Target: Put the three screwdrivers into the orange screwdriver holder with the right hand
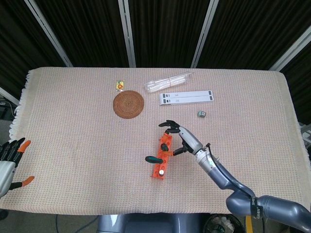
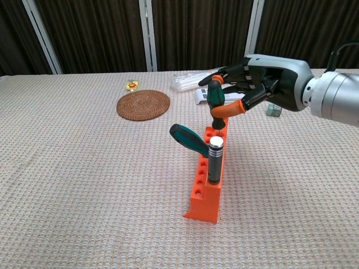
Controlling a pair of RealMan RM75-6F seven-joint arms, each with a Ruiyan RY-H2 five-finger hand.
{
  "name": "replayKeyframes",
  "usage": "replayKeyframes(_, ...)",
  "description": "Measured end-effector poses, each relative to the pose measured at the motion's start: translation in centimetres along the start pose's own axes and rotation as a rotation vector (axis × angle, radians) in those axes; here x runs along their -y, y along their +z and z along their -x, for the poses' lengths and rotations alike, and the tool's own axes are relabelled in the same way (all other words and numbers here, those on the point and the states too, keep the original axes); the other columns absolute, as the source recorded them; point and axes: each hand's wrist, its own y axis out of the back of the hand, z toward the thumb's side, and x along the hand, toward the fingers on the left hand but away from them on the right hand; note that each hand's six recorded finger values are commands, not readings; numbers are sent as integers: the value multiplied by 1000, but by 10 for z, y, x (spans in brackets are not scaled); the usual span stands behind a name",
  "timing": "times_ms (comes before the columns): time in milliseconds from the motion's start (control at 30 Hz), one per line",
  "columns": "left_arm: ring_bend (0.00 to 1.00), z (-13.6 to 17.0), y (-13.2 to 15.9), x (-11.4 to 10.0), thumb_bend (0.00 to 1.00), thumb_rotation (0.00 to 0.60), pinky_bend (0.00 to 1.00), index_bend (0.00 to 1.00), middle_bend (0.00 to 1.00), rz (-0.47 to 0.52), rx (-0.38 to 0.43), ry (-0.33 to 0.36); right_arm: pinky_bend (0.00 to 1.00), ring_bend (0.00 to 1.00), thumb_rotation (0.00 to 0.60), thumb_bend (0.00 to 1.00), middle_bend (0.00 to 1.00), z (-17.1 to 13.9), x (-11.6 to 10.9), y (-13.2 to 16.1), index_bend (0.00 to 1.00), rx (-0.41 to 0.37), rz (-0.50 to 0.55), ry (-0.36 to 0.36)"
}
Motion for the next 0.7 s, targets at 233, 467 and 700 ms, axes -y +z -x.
replayKeyframes(233,0,0,-1,2,81,600,0,0,0,2,-5,-5,0,0,600,230,122,5,0,-5,456,21,-6,-6)
replayKeyframes(467,0,0,-2,3,84,600,0,0,0,4,-5,-6,0,0,600,229,105,9,-2,-10,399,49,-9,-6)
replayKeyframes(700,0,0,-2,2,82,600,0,0,0,5,-5,-2,0,0,600,228,51,5,-6,-9,209,44,-13,-5)
